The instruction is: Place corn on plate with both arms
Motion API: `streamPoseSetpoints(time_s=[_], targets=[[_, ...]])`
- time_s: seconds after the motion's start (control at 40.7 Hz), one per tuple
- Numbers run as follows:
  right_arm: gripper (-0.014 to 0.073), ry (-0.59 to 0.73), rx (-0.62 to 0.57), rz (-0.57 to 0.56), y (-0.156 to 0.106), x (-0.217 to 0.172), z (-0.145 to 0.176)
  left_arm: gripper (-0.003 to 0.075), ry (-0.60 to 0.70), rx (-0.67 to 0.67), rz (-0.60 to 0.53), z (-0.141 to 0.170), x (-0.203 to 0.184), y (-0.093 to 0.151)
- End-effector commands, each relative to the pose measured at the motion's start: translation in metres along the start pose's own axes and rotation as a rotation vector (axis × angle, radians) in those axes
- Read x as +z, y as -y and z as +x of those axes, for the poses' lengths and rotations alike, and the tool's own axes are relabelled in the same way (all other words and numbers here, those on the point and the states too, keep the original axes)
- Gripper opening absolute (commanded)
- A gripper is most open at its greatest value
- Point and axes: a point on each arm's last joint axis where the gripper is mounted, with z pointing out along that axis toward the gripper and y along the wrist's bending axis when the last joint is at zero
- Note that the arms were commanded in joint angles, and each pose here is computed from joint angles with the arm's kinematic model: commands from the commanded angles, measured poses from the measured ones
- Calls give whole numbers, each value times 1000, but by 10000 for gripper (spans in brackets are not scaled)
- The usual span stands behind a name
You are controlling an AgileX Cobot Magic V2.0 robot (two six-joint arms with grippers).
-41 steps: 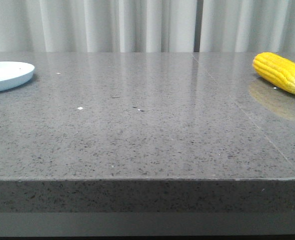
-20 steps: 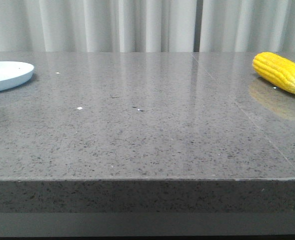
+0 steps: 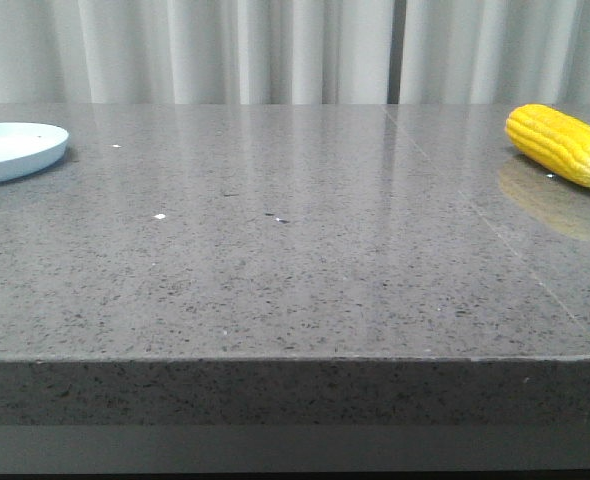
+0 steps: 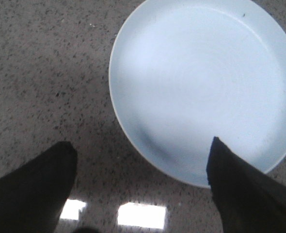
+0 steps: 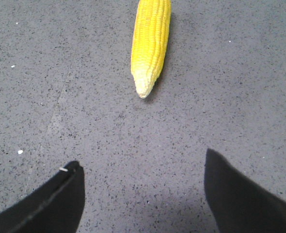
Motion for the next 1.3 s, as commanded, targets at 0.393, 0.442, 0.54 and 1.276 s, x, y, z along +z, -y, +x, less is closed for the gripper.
streamPoseSetpoints(time_s=[0.393,0.442,0.54,1.276], targets=[[542,98,0,10,1,-5,-15,544,38,-34,23,-44,51,-13],[542,98,0,10,1,-5,-15,543,28,-37,23,-43,57,-15],[542,98,0,10,1,-5,-15,524,12,-41,23,-42,64,-16],[542,98,0,10,1,-5,-15,-20,35,35,86,-55,43,10]])
